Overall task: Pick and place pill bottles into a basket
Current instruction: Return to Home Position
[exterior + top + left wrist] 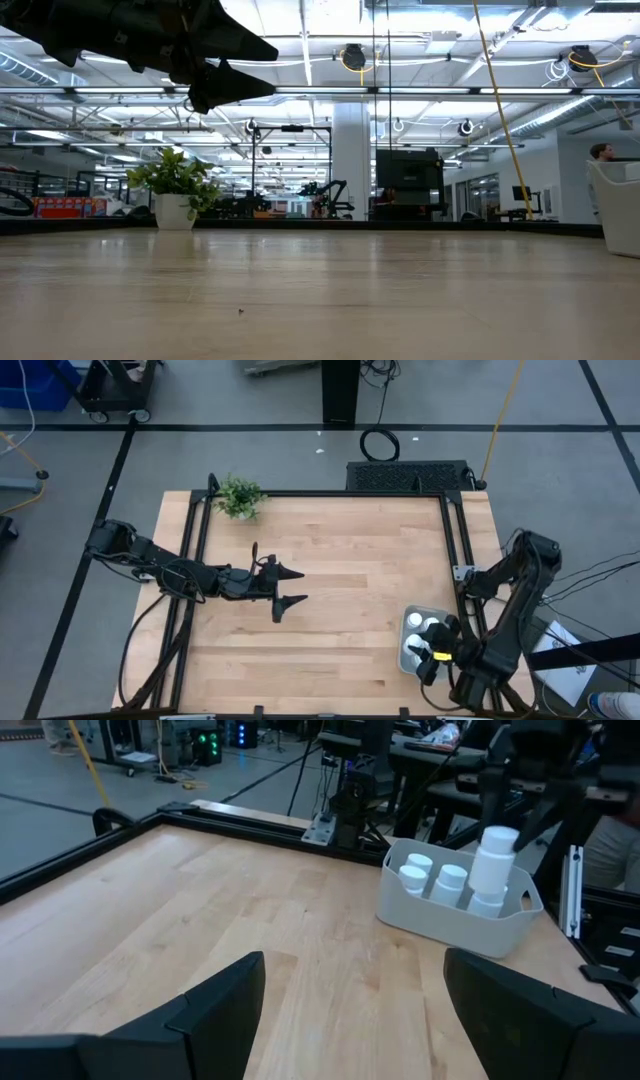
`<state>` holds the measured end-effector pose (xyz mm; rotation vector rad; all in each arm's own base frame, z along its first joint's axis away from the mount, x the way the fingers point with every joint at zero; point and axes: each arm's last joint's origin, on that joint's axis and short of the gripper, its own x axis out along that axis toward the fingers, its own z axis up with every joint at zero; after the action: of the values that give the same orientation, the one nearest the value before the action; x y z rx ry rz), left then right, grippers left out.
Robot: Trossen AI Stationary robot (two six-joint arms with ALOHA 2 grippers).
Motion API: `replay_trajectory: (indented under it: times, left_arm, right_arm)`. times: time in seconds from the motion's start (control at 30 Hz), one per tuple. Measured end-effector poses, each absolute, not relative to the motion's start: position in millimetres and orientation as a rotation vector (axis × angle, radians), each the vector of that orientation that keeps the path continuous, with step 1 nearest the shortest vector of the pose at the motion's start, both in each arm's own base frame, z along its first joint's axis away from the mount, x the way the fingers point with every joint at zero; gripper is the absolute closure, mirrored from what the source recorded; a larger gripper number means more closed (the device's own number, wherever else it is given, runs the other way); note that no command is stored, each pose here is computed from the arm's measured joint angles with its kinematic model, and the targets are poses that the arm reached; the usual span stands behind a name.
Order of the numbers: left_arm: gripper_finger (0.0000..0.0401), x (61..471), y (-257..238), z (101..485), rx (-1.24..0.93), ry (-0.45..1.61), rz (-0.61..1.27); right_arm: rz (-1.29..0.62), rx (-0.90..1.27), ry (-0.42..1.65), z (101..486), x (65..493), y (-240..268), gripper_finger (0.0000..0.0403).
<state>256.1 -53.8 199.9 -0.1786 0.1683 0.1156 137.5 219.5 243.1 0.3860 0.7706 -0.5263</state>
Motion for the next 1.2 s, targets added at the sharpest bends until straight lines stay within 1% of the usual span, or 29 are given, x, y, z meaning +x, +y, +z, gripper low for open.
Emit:
replay_trajectory:
  times: [0.3,0.57,0.77,1.0,1.2]
  left_arm:
    - [0.0091,256,-54,200,-0.176,0.168,0.114]
    - [0.0091,256,-54,200,-0.177,0.167,0.115]
    - [0.0091,256,-54,200,-0.177,0.167,0.115]
    - [0.0091,256,-54,200,-0.177,0.167,0.115]
    - [0.0091,256,-54,200,-0.177,0.167,0.115]
  right_arm:
    - [-0.641,0.411,0.816,204,129,206,0.0256]
    - [-0.639,0.429,0.811,174,124,197,0.0256]
    - [-0.638,0.417,0.784,166,123,193,0.0256]
    - [-0.618,0.386,0.738,167,124,193,0.0256]
    - [-0.598,0.429,0.733,157,123,192,0.0256]
